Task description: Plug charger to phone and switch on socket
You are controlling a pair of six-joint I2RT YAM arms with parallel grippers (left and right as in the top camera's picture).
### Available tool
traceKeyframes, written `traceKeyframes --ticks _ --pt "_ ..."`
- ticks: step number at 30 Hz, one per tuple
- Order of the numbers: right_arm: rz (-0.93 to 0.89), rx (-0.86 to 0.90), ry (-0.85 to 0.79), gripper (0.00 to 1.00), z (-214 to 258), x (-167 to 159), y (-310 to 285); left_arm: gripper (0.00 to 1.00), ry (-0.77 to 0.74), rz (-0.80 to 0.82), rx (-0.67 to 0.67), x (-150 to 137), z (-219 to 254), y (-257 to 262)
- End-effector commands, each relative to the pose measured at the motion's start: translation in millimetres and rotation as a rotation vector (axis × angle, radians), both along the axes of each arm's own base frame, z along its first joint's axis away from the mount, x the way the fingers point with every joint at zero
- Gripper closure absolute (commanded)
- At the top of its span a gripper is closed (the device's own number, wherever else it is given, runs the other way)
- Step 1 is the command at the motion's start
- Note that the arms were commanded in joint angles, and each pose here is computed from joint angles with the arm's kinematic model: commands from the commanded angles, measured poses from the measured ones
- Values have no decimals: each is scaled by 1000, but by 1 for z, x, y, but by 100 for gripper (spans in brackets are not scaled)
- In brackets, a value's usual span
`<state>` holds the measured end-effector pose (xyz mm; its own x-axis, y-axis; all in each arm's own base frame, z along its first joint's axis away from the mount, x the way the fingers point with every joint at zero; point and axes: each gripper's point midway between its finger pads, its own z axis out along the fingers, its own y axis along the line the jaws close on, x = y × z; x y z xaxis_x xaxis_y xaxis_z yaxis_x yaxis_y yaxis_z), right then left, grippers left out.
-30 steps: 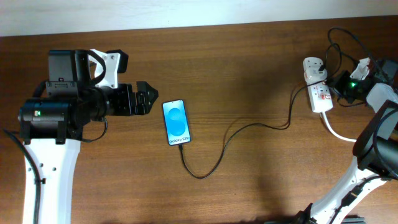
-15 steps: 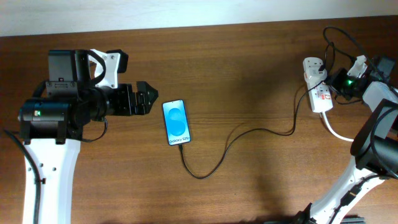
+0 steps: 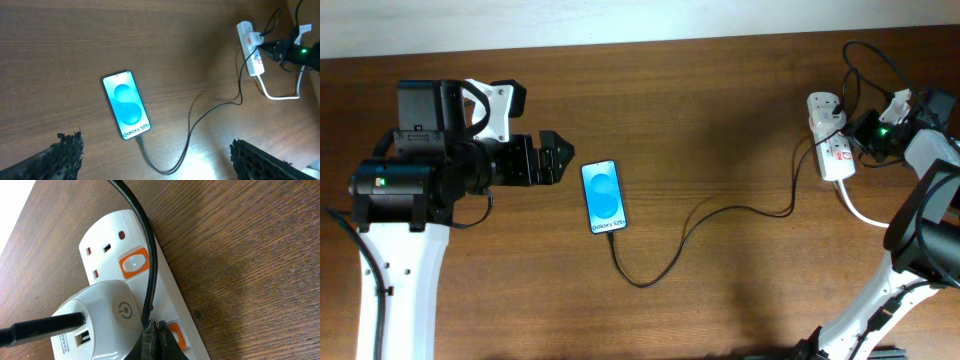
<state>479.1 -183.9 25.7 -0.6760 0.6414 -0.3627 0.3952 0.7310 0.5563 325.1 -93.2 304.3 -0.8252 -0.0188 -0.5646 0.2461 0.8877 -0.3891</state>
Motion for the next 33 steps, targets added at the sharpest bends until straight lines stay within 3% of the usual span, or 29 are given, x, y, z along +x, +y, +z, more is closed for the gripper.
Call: traceKeyframes --ticks 1,33 --pt "51 95 87 96 -32 -11 36 1 -17 7 2 0 5 2" --pt "52 103 229 96 -54 -24 63 1 -17 7 2 0 5 2"
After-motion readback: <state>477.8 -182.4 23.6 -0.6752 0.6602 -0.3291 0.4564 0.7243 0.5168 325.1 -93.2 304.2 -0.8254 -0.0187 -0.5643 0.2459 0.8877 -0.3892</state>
